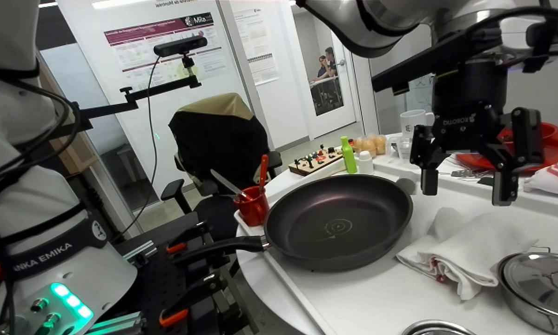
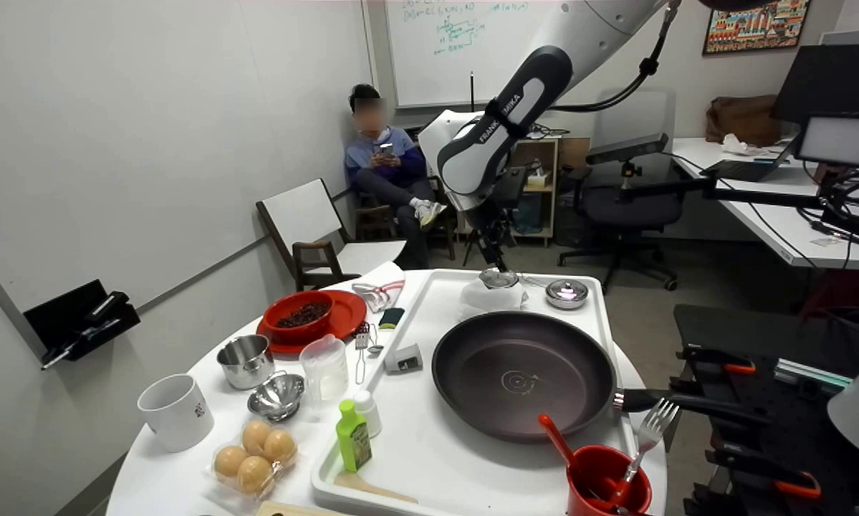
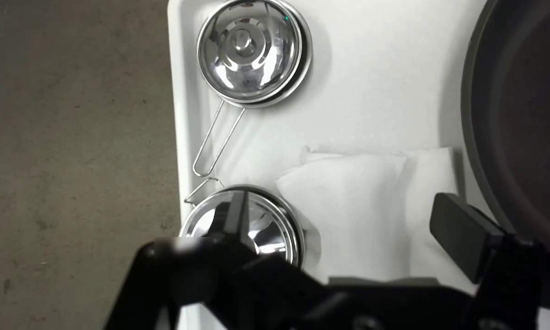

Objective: Pick up the white cloth, wipe the pan and put the white cloth down

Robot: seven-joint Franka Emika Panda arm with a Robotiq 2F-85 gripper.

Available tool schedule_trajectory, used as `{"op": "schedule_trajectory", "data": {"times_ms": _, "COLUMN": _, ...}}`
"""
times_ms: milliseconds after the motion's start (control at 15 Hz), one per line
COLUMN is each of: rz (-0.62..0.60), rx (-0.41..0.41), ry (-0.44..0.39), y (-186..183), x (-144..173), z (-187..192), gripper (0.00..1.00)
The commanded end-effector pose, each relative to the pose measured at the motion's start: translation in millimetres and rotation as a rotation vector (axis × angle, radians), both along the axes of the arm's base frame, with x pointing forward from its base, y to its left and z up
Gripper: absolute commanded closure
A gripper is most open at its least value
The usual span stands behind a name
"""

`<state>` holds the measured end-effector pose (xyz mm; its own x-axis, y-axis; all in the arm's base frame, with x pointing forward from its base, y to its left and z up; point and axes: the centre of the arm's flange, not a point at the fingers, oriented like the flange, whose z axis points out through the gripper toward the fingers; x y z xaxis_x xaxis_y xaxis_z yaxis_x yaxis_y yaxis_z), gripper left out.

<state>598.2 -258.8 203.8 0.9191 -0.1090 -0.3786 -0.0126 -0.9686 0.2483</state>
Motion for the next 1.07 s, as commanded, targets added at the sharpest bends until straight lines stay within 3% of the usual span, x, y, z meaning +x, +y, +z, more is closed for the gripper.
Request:
{"op": "schedule_trajectory", "data": {"times_ms": 0, "rz": 0.001, "rx": -0.003, "ry": 0.0, "y": 0, "x": 2, "z": 2, "gripper": 0.0}}
{"op": "schedule_trajectory", "data": {"times_ms": 400, "rz": -0.002, "rx": 0.001, "ry": -0.01, "y": -1, "x": 4, "z": -1, "gripper": 0.0}}
{"op": "schedule_trajectory", "data": {"times_ms": 1000, "rz": 0.069, "rx": 0.009, "ry": -0.163, "y": 13, "x": 19, "z": -31, "gripper": 0.0}}
